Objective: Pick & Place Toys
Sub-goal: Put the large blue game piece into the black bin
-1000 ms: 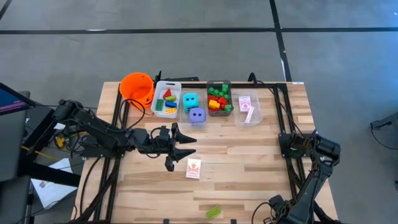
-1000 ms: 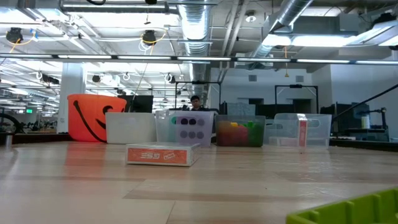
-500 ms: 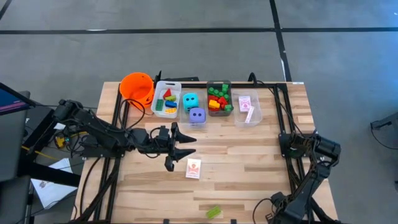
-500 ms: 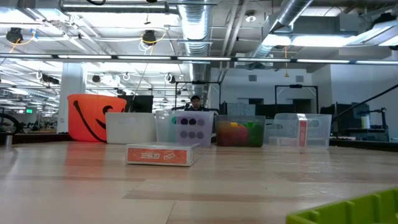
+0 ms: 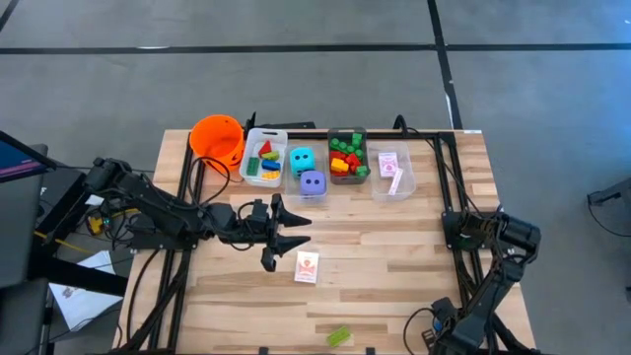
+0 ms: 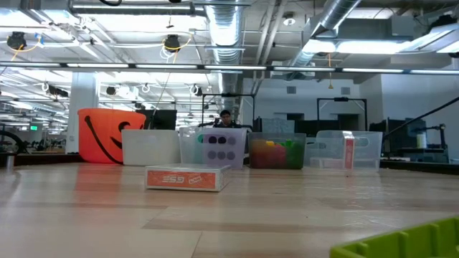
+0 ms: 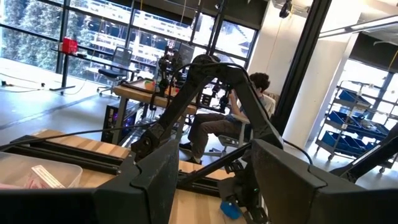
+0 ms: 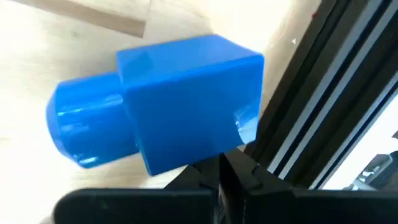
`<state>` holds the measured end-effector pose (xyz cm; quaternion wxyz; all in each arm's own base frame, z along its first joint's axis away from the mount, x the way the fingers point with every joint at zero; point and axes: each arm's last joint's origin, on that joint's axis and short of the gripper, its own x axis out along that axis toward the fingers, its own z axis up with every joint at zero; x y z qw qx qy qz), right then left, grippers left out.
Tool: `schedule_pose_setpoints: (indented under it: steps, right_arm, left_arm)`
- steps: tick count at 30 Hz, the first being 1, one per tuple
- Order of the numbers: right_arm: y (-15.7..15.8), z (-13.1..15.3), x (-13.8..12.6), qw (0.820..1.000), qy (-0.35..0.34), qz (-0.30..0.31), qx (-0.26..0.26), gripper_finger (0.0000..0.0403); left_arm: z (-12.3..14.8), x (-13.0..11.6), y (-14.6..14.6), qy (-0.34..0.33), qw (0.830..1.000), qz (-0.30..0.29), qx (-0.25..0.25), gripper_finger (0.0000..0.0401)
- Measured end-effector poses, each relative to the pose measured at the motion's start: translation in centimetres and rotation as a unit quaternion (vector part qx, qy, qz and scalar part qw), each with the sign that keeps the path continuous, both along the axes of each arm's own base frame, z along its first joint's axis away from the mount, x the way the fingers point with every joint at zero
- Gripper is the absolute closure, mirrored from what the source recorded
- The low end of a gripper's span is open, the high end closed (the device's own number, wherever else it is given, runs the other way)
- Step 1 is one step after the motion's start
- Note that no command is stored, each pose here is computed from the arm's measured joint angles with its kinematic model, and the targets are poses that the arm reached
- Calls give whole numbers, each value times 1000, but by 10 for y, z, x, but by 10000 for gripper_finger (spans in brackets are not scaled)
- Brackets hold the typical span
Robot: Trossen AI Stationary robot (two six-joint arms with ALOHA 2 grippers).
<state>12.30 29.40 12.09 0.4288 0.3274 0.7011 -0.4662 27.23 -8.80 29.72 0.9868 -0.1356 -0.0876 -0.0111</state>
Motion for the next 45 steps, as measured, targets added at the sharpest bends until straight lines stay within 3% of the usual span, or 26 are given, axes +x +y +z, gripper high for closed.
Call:
schedule_pose_setpoints:
  steps: [5, 12, 25, 34, 42, 44, 45]
  right_arm:
    - [-4, 0, 2, 999, -41, 5, -36, 403]
    - [-10, 0, 5, 996, -46, -13, -73, 403]
    - [0, 13, 11, 996, -58, -10, -72, 403]
    - [6, 52, 27, 996, -56, 27, -61, 403]
    - [-9, 108, 47, 988, -45, 63, -135, 403]
    - [-9, 112, 54, 985, -82, 90, -119, 403]
    - [-11, 113, 55, 980, -103, 103, -139, 403]
  left_arm:
    - [0, 0, 0, 0, 1000, 0, 2, 206]
    - [0, 0, 0, 0, 1000, 0, 2, 206]
    - [0, 0, 0, 0, 1000, 0, 2, 206]
    - [1, 0, 1, -4, 1000, 2, 0, 206]
    - [0, 0, 1, -4, 1000, 3, 0, 206]
    - [0, 0, 1, -3, 1000, 3, 1, 206]
    - [0, 0, 1, -3, 1000, 3, 1, 206]
